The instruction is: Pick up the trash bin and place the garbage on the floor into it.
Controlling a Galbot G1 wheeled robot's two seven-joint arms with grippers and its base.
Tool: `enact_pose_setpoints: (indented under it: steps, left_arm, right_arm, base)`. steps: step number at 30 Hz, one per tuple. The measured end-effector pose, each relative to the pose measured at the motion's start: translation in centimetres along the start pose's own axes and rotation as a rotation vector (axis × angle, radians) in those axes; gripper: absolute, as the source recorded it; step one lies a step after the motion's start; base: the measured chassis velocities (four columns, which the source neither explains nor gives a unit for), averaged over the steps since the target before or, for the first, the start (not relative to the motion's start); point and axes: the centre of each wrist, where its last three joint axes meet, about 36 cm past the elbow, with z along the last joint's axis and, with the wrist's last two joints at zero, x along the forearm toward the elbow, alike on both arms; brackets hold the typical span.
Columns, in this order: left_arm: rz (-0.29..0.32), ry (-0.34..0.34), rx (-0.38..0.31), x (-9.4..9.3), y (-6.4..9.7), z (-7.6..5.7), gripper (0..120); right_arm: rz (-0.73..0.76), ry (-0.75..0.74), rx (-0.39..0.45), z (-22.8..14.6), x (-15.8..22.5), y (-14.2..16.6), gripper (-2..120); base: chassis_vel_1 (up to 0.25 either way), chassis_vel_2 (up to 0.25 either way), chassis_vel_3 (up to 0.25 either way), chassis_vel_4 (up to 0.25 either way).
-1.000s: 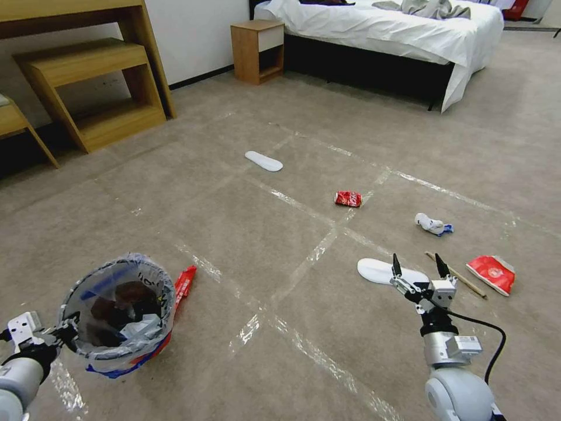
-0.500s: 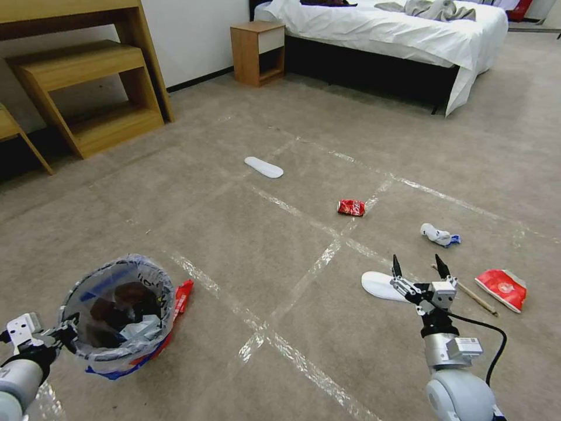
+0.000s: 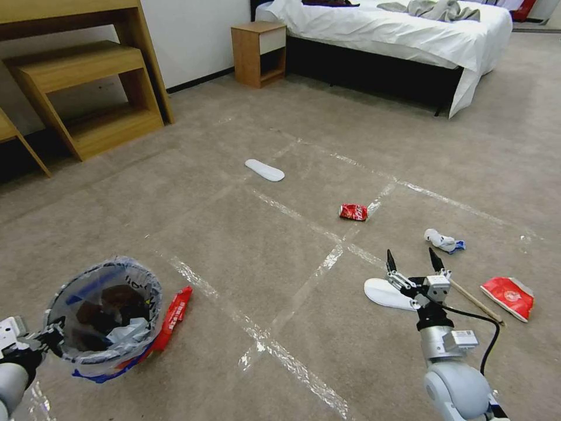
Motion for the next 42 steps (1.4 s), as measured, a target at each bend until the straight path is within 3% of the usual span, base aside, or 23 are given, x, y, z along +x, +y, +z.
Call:
enact_pose_setpoints:
  steps: [42]
  left_arm:
    - [-0.003,0.007,0.010,-0.22,0.24,0.29,1]
  right_arm:
    - [0.006,0.012,0.007,0.22,0.09,-0.19,99]
  base:
    - [-0.020,0.017,0.021,-0.021]
